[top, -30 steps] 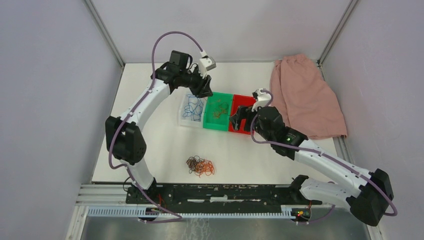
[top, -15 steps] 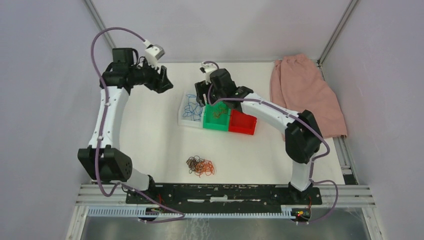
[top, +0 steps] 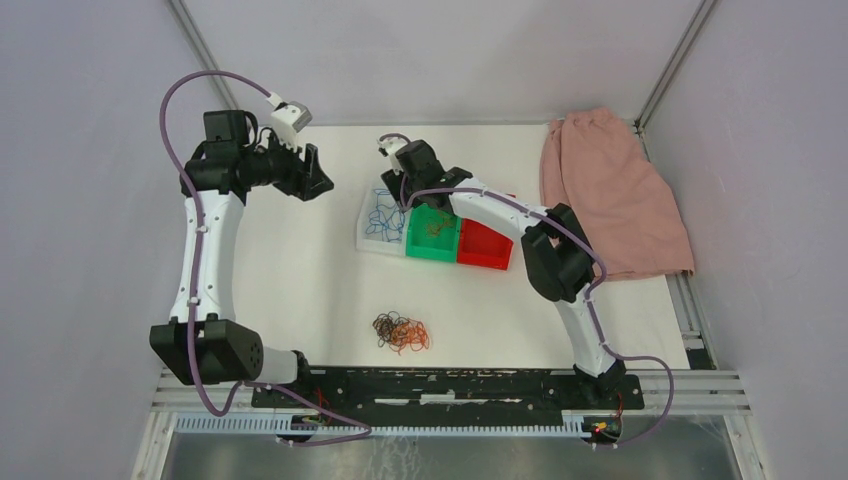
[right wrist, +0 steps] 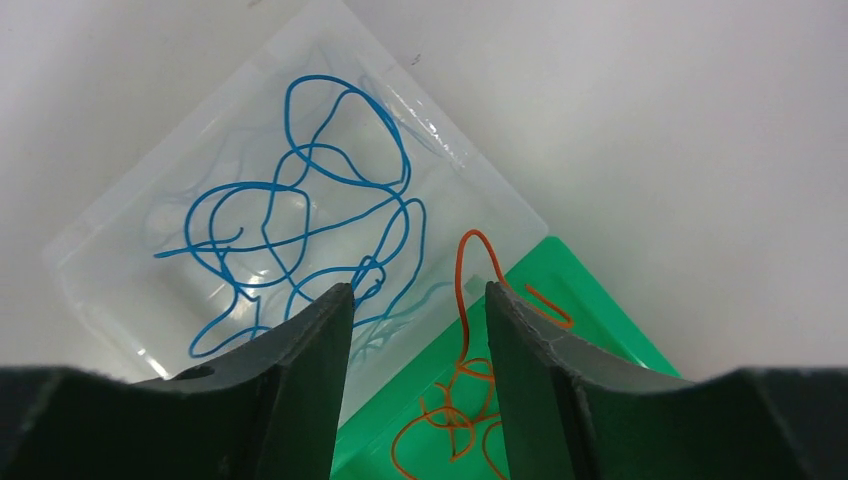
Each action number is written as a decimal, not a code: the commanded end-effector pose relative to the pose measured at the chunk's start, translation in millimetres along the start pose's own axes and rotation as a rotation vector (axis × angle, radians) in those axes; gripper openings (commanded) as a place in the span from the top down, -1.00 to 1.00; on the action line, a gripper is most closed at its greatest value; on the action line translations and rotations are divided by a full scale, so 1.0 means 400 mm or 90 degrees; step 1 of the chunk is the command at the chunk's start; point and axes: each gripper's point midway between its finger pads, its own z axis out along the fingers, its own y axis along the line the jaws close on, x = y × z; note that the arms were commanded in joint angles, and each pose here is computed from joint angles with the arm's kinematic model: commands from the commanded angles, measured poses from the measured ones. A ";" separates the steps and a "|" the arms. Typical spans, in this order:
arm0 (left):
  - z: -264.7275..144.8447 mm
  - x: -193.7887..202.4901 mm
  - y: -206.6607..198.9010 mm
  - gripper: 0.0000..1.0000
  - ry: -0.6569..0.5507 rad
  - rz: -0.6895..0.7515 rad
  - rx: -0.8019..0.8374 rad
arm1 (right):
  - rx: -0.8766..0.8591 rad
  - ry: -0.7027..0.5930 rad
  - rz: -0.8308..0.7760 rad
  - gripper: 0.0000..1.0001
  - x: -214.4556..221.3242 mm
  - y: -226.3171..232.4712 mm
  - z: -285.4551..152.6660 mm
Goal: Untangle the cables
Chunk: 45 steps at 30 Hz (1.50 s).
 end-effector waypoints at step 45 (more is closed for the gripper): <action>-0.053 -0.007 -0.092 -0.52 -0.043 0.067 0.069 | -0.035 -0.086 0.111 -0.27 -0.094 -0.038 -0.240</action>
